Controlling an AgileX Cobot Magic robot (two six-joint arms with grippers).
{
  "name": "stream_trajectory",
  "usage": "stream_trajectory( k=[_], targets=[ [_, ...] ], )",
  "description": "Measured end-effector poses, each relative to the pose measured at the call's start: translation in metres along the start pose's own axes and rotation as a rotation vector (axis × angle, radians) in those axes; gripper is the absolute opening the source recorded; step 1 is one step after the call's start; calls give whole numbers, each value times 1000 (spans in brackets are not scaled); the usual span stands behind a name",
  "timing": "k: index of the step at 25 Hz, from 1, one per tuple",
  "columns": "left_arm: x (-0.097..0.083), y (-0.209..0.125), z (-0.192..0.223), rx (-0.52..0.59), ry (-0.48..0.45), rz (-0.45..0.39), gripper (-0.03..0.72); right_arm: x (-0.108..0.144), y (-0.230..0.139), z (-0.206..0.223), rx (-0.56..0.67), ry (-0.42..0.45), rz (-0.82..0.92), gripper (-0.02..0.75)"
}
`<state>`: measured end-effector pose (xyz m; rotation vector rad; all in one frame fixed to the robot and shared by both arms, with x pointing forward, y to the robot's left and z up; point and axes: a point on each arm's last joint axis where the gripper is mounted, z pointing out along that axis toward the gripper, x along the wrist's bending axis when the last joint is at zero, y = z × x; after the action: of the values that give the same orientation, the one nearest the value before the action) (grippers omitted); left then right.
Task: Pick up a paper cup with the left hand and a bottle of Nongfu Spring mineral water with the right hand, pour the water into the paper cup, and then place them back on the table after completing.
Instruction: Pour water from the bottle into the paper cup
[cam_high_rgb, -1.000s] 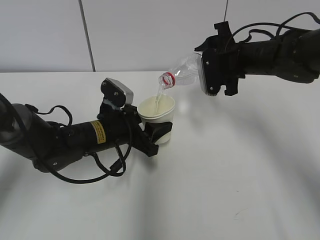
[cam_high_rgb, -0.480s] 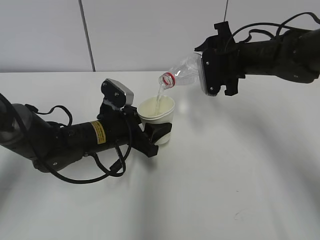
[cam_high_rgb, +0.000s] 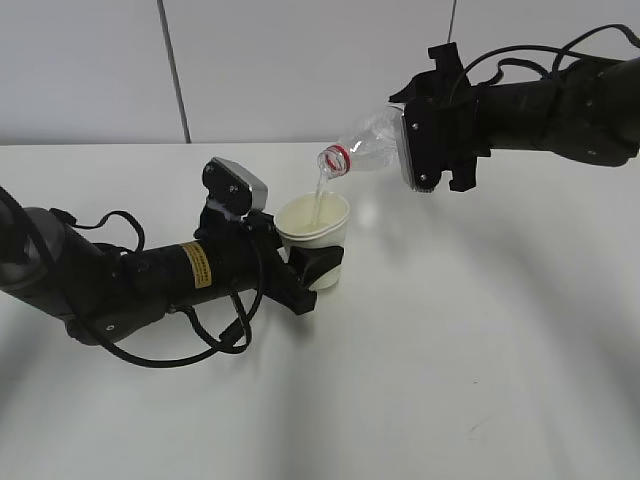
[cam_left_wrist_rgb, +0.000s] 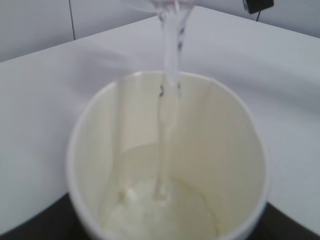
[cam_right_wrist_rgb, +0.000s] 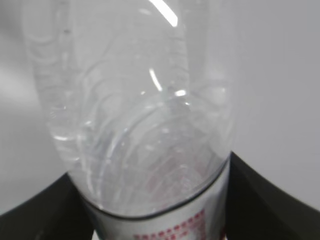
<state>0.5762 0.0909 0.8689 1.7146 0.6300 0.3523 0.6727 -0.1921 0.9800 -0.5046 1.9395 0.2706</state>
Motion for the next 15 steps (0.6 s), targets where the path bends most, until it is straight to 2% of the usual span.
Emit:
stream_trajectory(
  k=[15],
  targets=[
    [0, 0, 0, -1, 0, 0, 401, 0, 0, 0, 1, 0, -1, 482]
  ],
)
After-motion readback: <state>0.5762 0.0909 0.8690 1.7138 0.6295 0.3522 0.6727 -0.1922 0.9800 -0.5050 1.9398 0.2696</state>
